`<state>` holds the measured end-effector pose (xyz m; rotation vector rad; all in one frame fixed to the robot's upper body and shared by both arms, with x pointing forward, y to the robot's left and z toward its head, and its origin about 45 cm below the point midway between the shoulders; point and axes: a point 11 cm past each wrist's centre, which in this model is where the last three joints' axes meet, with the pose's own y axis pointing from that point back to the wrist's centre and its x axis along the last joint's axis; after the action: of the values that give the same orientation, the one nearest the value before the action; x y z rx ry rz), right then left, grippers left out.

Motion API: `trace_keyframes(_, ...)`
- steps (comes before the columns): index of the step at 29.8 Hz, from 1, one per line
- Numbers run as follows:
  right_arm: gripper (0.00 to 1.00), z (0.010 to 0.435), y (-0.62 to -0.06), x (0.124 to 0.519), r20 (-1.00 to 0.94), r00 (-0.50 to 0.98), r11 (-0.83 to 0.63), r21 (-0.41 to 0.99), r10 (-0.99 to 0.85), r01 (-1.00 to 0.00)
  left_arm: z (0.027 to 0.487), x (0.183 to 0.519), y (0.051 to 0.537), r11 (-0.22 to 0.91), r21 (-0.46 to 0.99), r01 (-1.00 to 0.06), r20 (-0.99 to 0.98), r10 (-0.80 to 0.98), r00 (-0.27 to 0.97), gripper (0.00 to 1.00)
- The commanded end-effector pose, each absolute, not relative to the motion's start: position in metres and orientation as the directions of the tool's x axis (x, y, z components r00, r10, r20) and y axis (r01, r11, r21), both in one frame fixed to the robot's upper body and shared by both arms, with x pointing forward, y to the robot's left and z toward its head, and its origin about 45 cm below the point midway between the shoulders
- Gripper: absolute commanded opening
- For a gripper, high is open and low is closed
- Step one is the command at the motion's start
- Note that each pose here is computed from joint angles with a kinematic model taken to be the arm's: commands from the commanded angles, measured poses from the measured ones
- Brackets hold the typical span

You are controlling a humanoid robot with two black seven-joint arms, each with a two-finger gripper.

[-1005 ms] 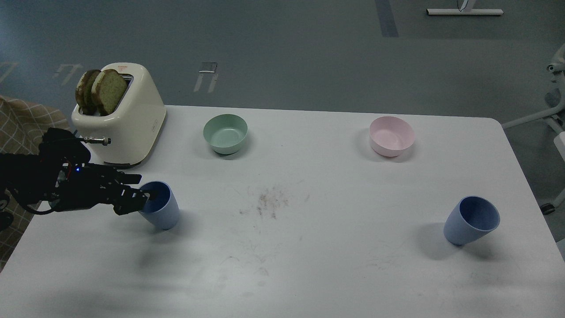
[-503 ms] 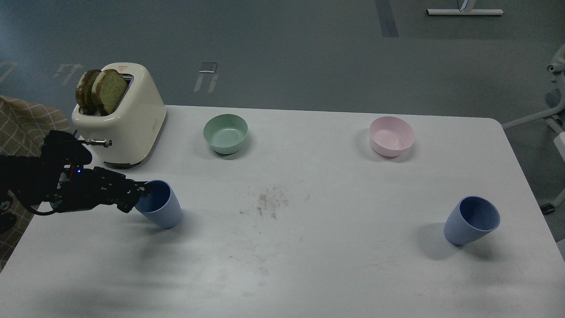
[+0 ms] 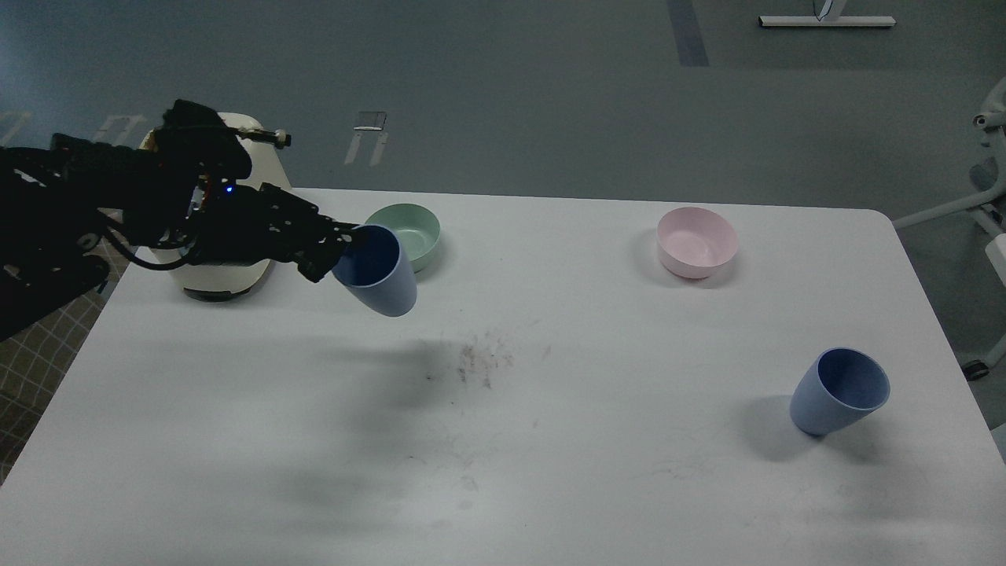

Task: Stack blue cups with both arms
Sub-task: 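Slide the blue cup with the left hand toward the table center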

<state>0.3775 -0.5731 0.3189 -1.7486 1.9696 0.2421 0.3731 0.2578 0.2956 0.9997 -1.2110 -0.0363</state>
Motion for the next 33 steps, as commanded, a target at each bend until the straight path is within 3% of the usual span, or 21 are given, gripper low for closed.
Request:
trace_keyframes(1,1.0,0.315,-0.575,0.375,-0.469,-0.066,0.168,-0.179,-0.881,-0.969,0.284,0.377,0.213,0.643,0.642,-0.417,0.766,-0.537,0.352,0.0)
trace_keyframes(3,1.0,0.312,-0.576,0.373,-0.469,-0.074,0.171,-0.17,-0.88,-0.97,0.266,0.373,0.188,0.656,0.659,-0.369,0.752,-0.566,0.337,0.0)
trace_keyframes(9,1.0,0.312,-0.579,0.37,-0.474,-0.079,0.181,-0.175,-0.877,-0.968,0.229,0.376,0.179,0.604,0.718,-0.346,0.696,-0.614,0.374,0.0)
trace_keyframes(26,1.0,0.31,-0.579,0.37,-0.474,-0.08,0.18,-0.17,-0.877,-0.969,0.203,0.388,0.155,0.591,0.726,-0.353,0.687,-0.591,0.422,0.0)
trace_keyframes(33,1.0,0.31,-0.579,0.369,-0.473,-0.08,0.18,-0.171,-0.877,-0.969,0.2,0.385,0.154,0.6,0.724,-0.341,0.687,-0.581,0.437,0.12)
